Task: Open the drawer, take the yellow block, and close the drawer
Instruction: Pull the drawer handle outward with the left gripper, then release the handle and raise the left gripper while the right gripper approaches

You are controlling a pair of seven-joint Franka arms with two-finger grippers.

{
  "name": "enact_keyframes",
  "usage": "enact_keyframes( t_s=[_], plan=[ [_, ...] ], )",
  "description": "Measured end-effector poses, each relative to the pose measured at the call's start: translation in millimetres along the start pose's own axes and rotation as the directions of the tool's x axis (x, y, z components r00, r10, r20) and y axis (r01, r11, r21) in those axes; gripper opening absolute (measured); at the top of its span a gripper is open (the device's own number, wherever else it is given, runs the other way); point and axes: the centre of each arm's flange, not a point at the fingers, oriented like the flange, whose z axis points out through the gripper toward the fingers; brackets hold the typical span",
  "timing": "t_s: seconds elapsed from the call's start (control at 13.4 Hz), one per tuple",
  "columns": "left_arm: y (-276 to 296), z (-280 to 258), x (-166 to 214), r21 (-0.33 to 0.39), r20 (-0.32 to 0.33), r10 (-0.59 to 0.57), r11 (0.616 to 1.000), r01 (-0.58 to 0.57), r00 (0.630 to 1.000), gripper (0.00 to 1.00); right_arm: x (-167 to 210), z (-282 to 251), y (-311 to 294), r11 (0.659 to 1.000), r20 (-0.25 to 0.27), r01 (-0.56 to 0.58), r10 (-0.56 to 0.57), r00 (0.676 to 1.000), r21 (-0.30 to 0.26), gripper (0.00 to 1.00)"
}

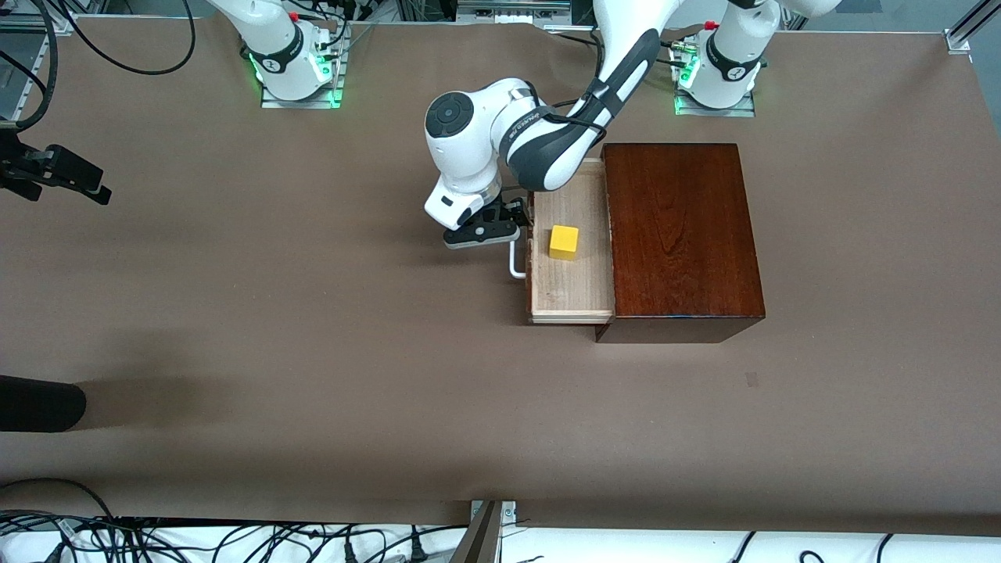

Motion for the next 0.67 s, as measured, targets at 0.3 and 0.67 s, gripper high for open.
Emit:
enact_keyframes(
  t_s=[0.3,0.67],
  plan=[
    [0,0,1,-0.002,0.003,-0.005,1.0,0.005,1.0,1.0,0,0,0,1.0,0.0,0.0,0.0,1.0,0.0,1.0],
    [3,-20,1,-0.012,0.008,-0.009,1.0,0.009,1.0,1.0,0,0,0,1.0,0.001,0.0,0.0,1.0,0.0,1.0]
  ],
)
